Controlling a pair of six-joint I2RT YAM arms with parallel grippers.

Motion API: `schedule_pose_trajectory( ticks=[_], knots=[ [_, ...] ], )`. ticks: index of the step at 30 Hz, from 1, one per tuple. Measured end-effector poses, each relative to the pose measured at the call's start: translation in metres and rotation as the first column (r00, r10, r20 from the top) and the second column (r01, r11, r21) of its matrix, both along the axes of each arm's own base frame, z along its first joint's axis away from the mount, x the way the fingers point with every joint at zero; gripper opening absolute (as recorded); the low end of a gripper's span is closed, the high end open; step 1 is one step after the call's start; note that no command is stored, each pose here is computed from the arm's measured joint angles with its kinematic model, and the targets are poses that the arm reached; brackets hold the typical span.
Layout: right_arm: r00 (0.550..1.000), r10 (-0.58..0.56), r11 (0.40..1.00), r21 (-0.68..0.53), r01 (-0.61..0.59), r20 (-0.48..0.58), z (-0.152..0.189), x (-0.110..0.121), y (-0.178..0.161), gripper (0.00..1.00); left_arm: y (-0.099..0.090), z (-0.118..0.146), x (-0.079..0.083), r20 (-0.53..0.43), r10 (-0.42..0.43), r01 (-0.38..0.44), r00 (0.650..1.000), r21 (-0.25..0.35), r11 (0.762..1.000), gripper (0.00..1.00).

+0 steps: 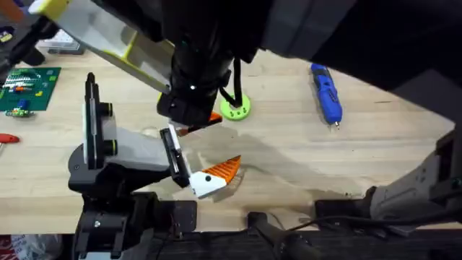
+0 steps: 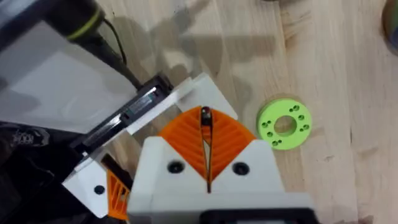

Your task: Pick up the gripper from the table and insert it into the empty holder that is missing its gripper. Then pick up a screw, insert it into the mounting hole, and use the screwdriver to tighten it. Finally, clean up the table by picking up the vegetable and placing it into the bucket.

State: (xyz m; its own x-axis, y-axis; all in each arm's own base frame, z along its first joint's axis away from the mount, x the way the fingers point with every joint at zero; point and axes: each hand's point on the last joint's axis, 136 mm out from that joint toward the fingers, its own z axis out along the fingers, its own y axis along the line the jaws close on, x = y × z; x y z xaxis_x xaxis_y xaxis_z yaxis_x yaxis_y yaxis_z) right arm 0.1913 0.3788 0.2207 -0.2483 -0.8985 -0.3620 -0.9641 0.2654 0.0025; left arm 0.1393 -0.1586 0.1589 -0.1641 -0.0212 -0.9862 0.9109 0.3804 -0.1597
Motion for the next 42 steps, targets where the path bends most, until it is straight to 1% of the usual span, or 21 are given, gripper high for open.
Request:
schedule_pose_trajectory(
  ticks=[15,42],
  knots=[
    [1.0,0.0,1.0,-0.003,0.0,-0.002,-0.001,0.0,-0.001,0.011,0.0,0.0,0.0,0.0,0.0,0.0,1.0,0.0,1.0,0.986],
    [0.999,0.008,1.0,-0.014,-0.008,-0.035,-0.016,-0.005,0.0,0.011,0.0,0.0,0.0,-0.014,-0.001,0.001,1.0,-0.006,1.0,0.986]
  ],
)
